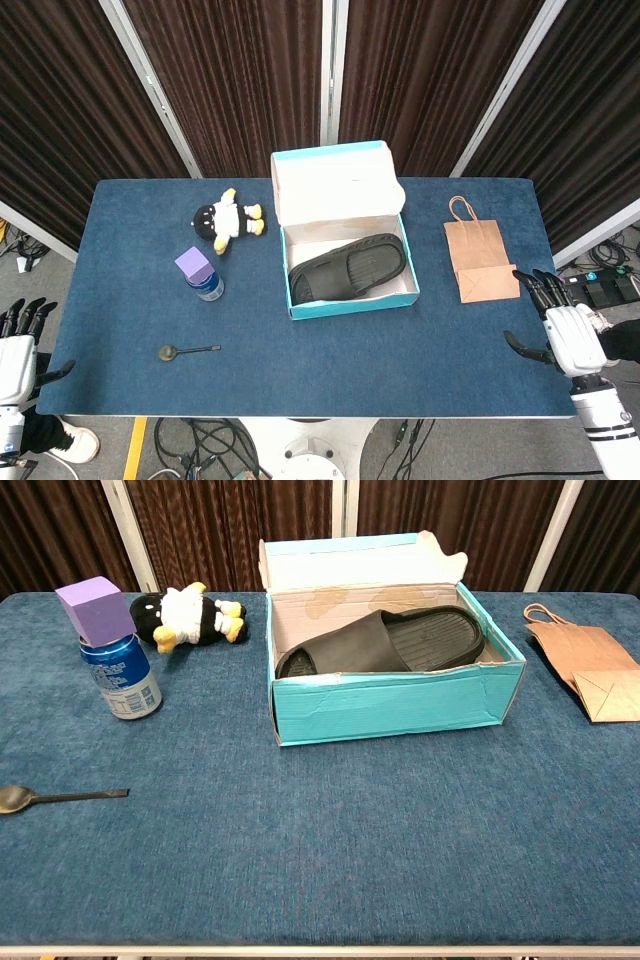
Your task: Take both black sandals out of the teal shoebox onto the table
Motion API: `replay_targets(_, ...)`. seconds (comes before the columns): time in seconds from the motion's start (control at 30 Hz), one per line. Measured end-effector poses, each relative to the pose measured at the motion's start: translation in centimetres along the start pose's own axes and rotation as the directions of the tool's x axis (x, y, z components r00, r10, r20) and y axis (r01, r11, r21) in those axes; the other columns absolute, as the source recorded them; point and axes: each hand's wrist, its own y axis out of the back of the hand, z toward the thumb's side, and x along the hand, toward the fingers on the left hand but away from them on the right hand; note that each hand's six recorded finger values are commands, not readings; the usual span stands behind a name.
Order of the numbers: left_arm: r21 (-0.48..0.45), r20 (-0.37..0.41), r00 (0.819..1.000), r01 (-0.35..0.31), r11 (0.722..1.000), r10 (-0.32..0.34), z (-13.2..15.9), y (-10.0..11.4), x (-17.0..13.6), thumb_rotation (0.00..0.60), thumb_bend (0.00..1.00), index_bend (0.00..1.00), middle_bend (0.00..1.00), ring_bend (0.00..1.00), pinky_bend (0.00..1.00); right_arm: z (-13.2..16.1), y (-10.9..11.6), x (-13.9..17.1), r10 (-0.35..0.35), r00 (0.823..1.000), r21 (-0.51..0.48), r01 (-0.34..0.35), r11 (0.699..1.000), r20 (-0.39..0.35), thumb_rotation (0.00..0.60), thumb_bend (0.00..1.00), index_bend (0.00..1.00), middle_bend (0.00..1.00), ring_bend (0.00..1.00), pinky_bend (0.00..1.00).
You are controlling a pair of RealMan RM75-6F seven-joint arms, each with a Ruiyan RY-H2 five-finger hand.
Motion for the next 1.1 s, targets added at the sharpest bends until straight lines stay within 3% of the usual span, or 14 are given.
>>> replay_targets(0.4, -0.002, -0.002, 1.000, 0.003, 1.000, -0.003, 0.0, 0.0, -0.1, 0.600, 0.00, 0.17, 0.10, 0.02, 0.12, 0.4, -0.3, -0.7, 0.024, 0.999, 0.009, -0.024, 1.000, -0.020, 0.600, 0.20, 0.08, 0.13, 0.00, 0.00)
replay_targets(0.6, -0.005, 0.006, 1.000, -0.004, 1.000, 0.004, 0.1, 0.2, 0.0, 0.600, 0.00, 0.17, 0.10, 0.02, 0.12, 1.8, -0.9, -3.1, 0.096, 0.993, 0.041, -0.093, 0.995, -0.068, 0.600, 0.18, 0.08, 0.15, 0.00, 0.00)
replay_targets(0.7, -0.011, 0.006, 1.000, -0.006, 1.000, 0.006, 0.1, 0.1, -0.1, 0.600, 0.00, 0.17, 0.10, 0.02, 0.12, 3.0, -1.4, -5.3, 0.151, 0.983, 0.059, -0.146, 0.988, -0.100, 0.600, 0.13, 0.09, 0.15, 0.00, 0.00)
replay_targets(0.83, -0.014, 0.000, 1.000, -0.002, 1.000, 0.002, -0.1, 0.0, -0.3, 0.600, 0.00, 0.17, 0.10, 0.02, 0.12, 5.6, -2.2, -9.3, 0.246, 0.958, 0.096, -0.234, 0.968, -0.148, 0.600, 0.07, 0.10, 0.16, 0.00, 0.00)
replay_targets(1.1, -0.012, -0.023, 1.000, 0.002, 1.000, -0.002, -0.7, -0.1, -0.6, 0.600, 0.00, 0.17, 0.10, 0.02, 0.12, 12.9, -4.9, -18.4, 0.365, 0.903, 0.181, -0.329, 0.927, -0.226, 0.600, 0.07, 0.13, 0.17, 0.00, 0.00)
